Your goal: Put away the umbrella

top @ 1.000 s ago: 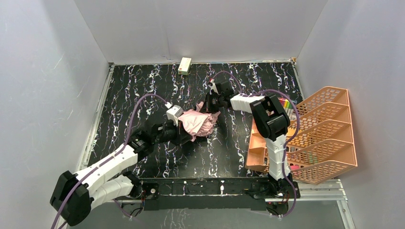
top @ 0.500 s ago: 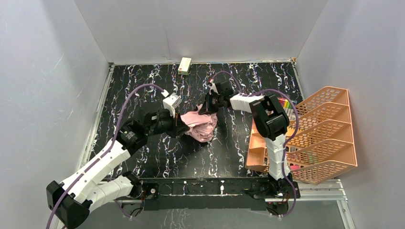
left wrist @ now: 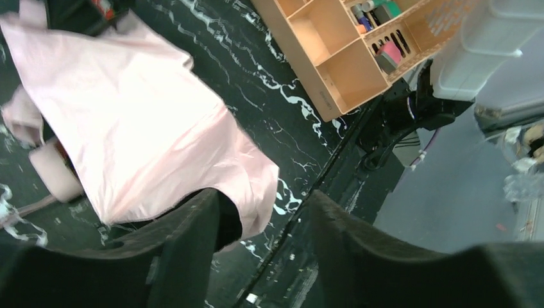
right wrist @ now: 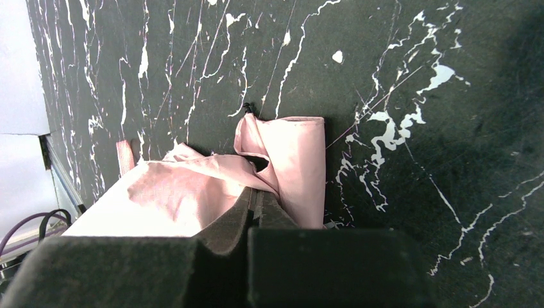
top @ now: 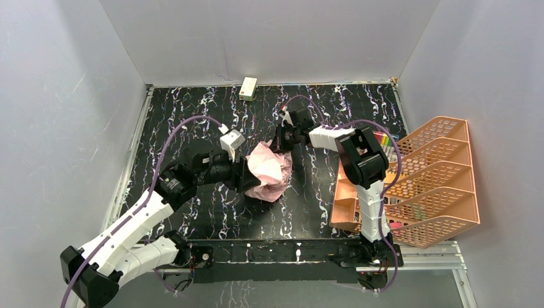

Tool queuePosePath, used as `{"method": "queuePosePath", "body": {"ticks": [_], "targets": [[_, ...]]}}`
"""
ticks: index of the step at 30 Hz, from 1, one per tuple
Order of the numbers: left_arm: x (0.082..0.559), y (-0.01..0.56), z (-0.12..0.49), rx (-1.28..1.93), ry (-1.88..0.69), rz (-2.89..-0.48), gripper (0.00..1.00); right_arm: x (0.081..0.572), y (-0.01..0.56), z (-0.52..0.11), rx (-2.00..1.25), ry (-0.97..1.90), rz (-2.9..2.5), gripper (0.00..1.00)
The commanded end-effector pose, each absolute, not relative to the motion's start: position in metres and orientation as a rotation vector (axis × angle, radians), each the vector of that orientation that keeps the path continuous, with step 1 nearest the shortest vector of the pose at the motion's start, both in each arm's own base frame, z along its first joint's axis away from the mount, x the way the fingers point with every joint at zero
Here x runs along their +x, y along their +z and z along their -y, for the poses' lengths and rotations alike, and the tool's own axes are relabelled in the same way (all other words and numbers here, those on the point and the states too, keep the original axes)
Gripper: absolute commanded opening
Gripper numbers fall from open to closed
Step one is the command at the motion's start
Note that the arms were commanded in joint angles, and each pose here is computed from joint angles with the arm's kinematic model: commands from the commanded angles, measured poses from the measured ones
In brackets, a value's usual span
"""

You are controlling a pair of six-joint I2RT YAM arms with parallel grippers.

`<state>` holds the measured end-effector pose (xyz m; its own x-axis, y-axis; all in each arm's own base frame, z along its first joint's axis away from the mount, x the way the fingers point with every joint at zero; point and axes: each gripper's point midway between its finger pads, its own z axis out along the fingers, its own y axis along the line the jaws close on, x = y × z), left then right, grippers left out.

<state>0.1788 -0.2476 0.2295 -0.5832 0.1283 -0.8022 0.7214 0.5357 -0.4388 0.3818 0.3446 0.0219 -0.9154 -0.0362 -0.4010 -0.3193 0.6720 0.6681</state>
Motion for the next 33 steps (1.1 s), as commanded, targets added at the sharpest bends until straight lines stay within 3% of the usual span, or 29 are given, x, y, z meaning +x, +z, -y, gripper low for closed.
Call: {"method": "queuePosePath", "body": {"ticks": [1,6,14,33], "targets": [[0.178,0.214,0.237,0.571,-0.99,-2.11,0.62,0.369,-0.053,-0.296,-0.21,0.802,-2.745,0.0],[0.181,0.188,0.224,0.407,-0.932,-2.194,0.83,0.368,-0.055,-0.296,-0.213,0.806,-2.748,0.0],[0.165,0.161,0.231,0.346,-1.046,-2.284,0.97,0.37,-0.054,-0.298,-0.222,0.811,-2.741,0.0],[0.146,0.156,0.236,0.37,-1.086,-2.14,0.98,0.381,-0.055,-0.3,-0.225,0.801,-2.73,0.0]]}}
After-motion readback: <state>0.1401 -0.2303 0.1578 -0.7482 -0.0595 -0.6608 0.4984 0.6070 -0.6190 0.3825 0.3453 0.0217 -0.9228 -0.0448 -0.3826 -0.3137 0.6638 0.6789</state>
